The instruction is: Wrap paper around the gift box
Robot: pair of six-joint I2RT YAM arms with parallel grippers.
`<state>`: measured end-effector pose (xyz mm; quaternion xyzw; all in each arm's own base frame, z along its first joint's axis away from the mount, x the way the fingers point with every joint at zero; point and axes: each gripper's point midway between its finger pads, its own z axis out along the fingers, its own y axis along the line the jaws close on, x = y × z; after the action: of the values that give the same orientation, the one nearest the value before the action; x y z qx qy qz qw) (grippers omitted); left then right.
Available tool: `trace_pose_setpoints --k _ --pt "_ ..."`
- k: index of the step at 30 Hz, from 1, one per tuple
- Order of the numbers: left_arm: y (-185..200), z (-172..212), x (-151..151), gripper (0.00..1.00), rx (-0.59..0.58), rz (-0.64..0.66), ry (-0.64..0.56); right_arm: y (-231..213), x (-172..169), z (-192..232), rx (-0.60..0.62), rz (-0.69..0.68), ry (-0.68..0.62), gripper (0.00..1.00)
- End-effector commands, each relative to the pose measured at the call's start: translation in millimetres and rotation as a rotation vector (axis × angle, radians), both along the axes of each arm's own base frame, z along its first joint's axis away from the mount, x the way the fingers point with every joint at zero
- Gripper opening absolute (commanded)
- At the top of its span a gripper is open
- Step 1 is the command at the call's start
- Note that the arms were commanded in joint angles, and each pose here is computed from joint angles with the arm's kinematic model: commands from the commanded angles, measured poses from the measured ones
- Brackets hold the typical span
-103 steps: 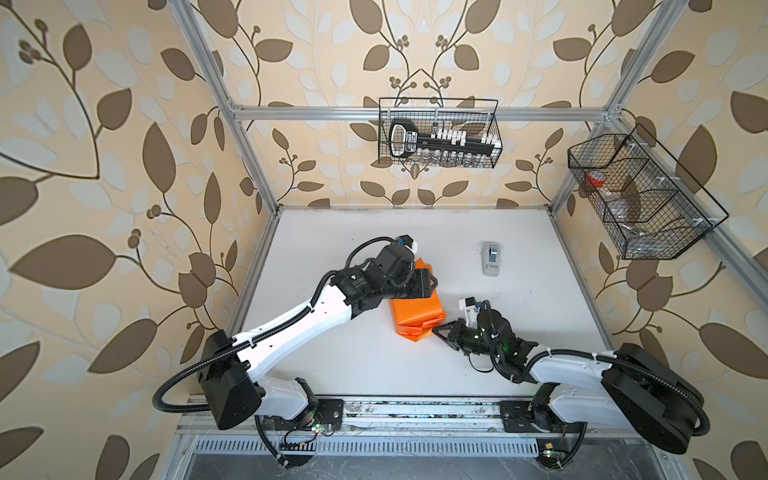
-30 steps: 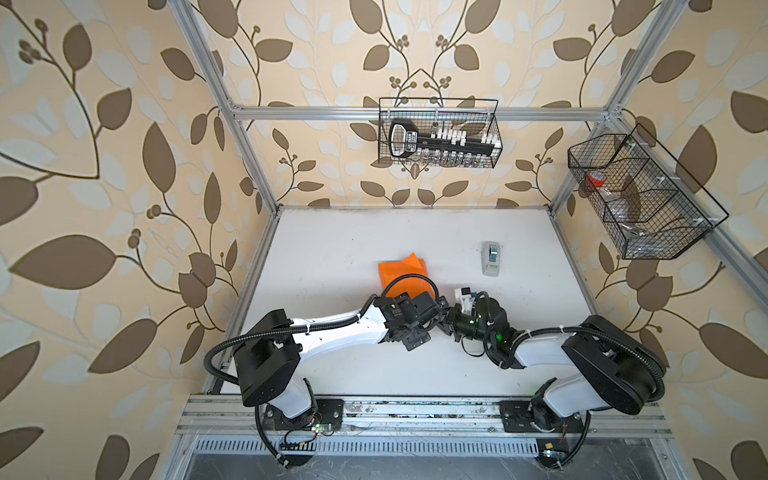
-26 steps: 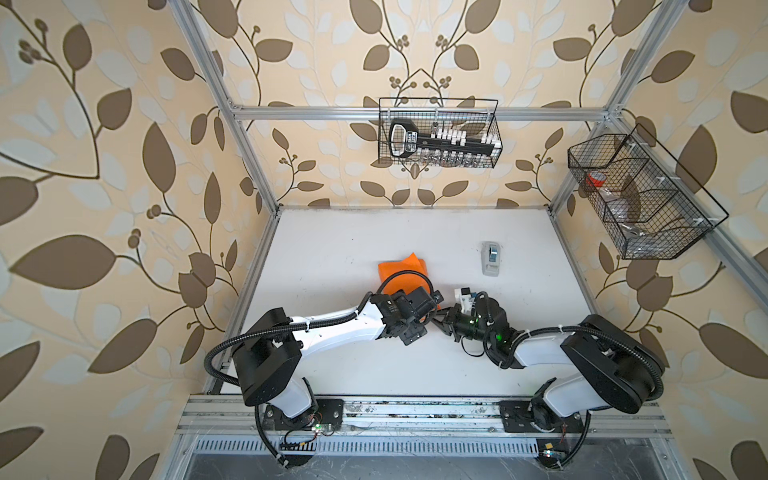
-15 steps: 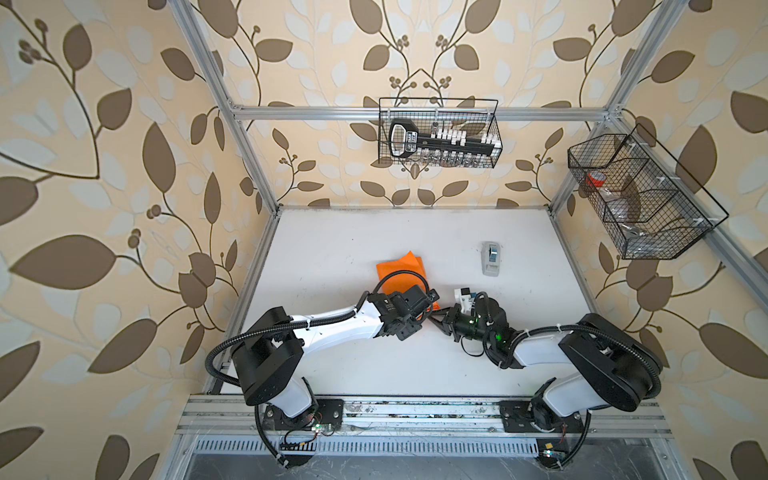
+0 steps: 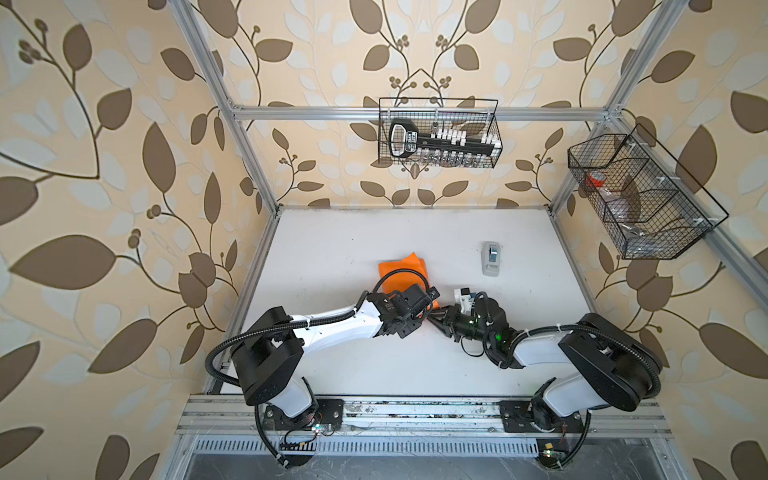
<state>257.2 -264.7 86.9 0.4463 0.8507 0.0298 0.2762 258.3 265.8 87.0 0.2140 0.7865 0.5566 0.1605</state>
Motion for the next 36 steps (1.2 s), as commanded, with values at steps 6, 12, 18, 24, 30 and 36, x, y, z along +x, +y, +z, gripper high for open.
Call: trace_pose_setpoints --k 6,12,18,24,30,36 --pt "2 -4 1 0.53 -0.022 0.031 0.039 -37 8 29 -0.122 -0.091 -0.117 0.55" --pt "3 -5 2 0.53 -0.014 0.037 0.042 -109 27 47 -0.343 -0.240 -0.202 0.52" --pt "3 -6 4 0.51 -0.024 0.055 0.052 -176 60 48 -0.350 -0.347 -0.164 0.49" --pt "5 -7 6 0.50 -0.027 0.070 0.059 -227 97 51 -0.405 -0.426 -0.147 0.52" --pt "3 -10 6 0.48 -0.023 0.076 0.071 -265 128 46 -0.482 -0.492 -0.120 0.40" --pt "1 -11 6 0.48 -0.039 0.079 0.078 -272 164 43 -0.539 -0.437 -0.130 0.38"
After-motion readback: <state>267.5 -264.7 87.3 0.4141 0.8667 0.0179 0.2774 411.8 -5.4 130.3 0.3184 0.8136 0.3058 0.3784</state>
